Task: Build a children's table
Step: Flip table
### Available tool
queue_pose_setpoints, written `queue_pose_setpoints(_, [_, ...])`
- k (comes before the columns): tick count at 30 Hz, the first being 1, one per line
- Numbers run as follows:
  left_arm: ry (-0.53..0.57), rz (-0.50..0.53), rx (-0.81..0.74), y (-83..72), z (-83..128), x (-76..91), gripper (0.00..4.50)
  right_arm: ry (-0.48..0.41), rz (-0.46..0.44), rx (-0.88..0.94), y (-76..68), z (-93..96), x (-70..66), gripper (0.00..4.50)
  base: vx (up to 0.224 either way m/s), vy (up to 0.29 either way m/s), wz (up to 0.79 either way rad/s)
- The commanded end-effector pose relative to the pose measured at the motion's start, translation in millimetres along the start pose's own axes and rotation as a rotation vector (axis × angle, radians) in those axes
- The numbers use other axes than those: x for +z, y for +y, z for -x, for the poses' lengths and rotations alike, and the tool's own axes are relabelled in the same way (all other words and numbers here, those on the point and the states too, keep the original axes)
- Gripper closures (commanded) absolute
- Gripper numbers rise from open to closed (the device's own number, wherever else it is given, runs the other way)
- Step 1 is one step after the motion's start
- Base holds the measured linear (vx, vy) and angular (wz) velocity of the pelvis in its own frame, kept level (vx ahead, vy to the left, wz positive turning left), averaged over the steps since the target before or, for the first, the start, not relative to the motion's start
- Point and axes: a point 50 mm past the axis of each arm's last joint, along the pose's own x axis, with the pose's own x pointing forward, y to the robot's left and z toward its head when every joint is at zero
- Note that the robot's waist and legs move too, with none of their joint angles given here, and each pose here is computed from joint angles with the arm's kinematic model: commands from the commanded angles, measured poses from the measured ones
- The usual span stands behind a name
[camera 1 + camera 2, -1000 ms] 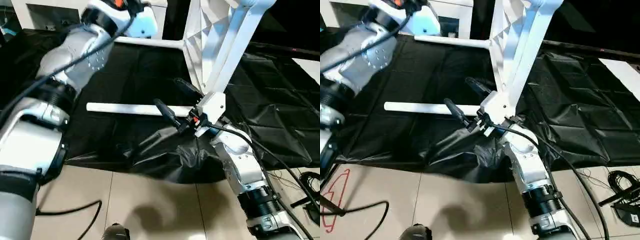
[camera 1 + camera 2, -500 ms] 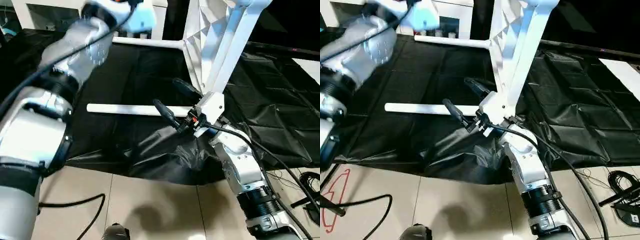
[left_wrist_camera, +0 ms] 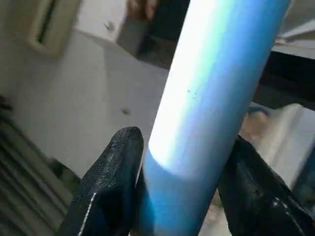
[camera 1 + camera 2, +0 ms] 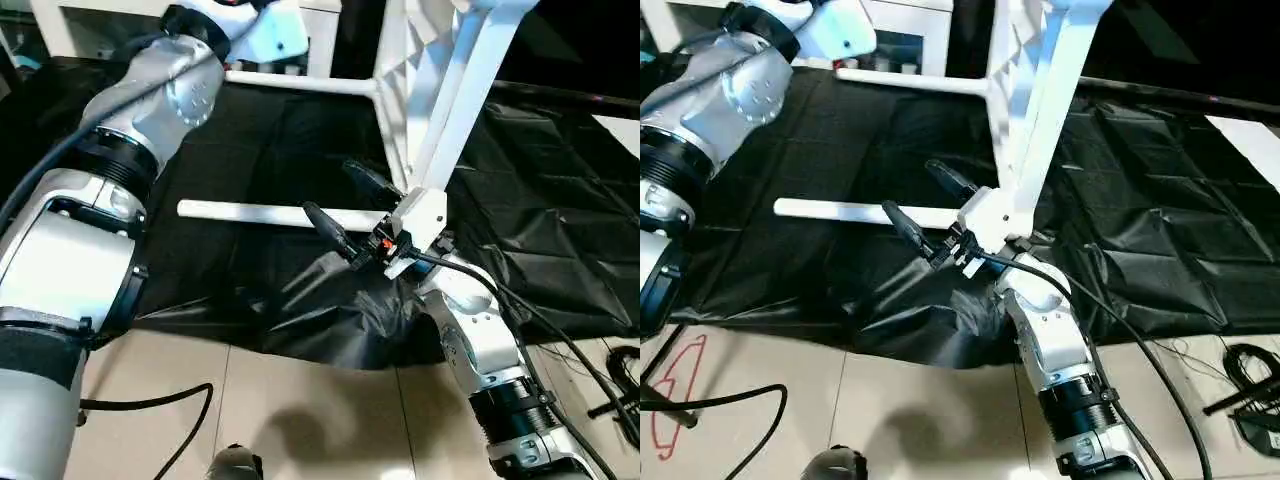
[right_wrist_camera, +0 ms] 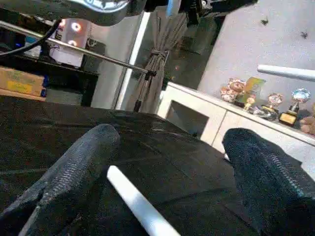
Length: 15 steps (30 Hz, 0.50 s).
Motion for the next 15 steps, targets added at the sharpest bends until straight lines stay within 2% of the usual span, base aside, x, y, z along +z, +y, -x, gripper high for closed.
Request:
queue_pose_setpoints(1, [0.042, 0.156, -0.025, 2.0, -4.5, 1.4, 2.43, -0.016, 0.017, -0.001, -1.9, 3.5, 3.9, 0.57, 0.000, 0.000, 0.00])
queue_pose_setpoints(6, [0.144, 0.297, -0.089, 2.5, -3.8, -10.6, 2.43, -0.009, 0.016, 0.010, -2.9, 3.6, 2.7, 0.57, 0.000, 0.000, 0.00])
queue_pose_setpoints(15, [0.224, 0.359, -0.160, -4.1, 0.1, -20.0, 2.43, 0.015, 0.018, 0.020, -6.1, 6.3, 0.5, 0.57, 0.000, 0.000, 0.00])
